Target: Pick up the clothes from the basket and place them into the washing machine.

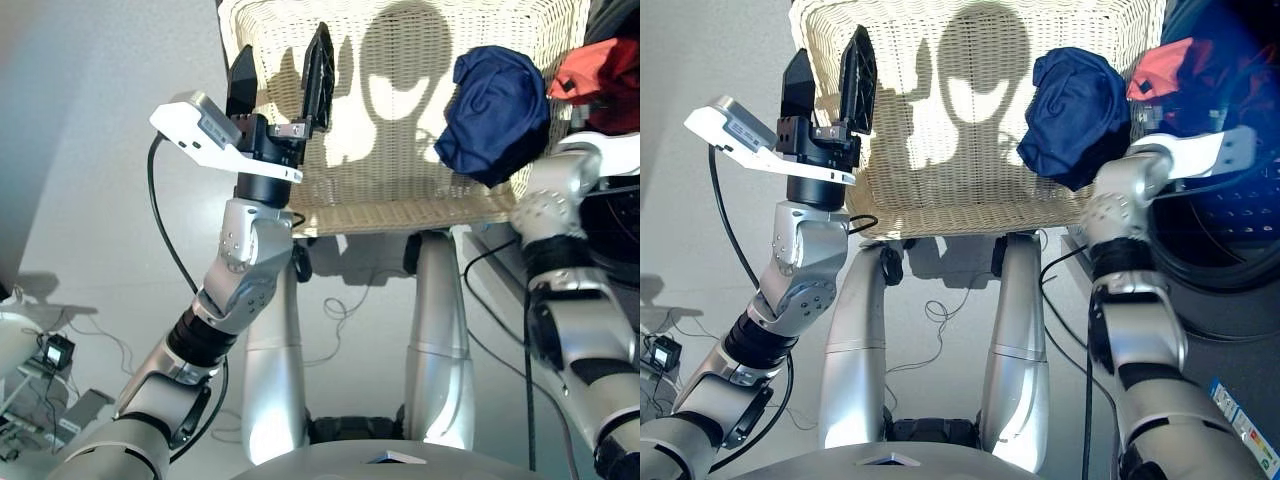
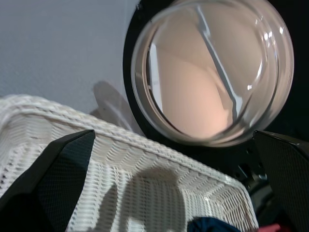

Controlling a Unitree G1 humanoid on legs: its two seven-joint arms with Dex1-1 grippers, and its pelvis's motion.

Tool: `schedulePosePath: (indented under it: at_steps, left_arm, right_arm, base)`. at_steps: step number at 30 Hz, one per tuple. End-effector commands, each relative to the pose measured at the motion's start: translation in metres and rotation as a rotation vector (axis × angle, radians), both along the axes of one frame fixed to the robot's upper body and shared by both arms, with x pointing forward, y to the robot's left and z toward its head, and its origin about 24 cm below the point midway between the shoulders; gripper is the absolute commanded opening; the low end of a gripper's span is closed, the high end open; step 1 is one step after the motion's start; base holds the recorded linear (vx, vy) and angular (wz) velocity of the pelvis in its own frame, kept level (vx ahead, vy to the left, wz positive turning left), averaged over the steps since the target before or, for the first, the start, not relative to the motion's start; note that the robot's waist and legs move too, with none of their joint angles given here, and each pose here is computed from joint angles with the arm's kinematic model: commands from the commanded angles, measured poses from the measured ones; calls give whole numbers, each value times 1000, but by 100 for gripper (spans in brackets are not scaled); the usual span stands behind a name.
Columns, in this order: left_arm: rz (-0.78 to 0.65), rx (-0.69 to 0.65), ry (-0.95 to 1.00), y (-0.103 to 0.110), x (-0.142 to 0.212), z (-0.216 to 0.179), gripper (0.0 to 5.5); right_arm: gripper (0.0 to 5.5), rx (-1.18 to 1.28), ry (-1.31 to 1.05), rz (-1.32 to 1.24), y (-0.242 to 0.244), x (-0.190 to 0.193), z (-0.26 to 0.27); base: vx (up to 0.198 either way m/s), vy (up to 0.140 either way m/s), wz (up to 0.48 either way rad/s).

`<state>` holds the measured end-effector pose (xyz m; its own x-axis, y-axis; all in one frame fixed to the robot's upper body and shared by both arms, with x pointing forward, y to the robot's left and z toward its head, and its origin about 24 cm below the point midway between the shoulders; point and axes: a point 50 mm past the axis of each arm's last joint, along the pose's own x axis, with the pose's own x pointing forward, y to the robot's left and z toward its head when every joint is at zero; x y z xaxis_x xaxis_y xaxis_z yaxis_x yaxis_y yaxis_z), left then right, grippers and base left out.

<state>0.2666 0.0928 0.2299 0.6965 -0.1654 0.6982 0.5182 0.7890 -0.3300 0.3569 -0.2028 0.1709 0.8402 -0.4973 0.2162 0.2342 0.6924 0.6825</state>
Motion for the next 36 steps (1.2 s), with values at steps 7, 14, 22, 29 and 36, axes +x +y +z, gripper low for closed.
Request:
schedulePosePath:
  at_steps: [7, 14, 22, 29, 36]
  left_arm:
    - [57, -10, -206, 15, -27, 22, 550]
    - [33, -5, -244, 11, -29, 23, 550]
    - [-38, -41, -234, 4, -29, 23, 550]
    - [-73, -39, -221, 0, -30, 21, 550]
    - [-77, -21, -230, -2, -30, 23, 550]
  right_arm:
    - [550, -584, -98, 229, 51, -33, -7]
    - [550, -846, -37, 250, 63, -17, -12]
    - [550, -859, 140, 148, 51, 24, -7]
    - [550, -784, 283, 89, 28, 46, -3]
    - [550, -829, 417, 50, 7, 54, -5]
  base:
    - [0, 0, 0]
    - [0, 0, 0]
    - [0, 0, 0]
    - [0, 0, 0]
    - [0, 0, 0]
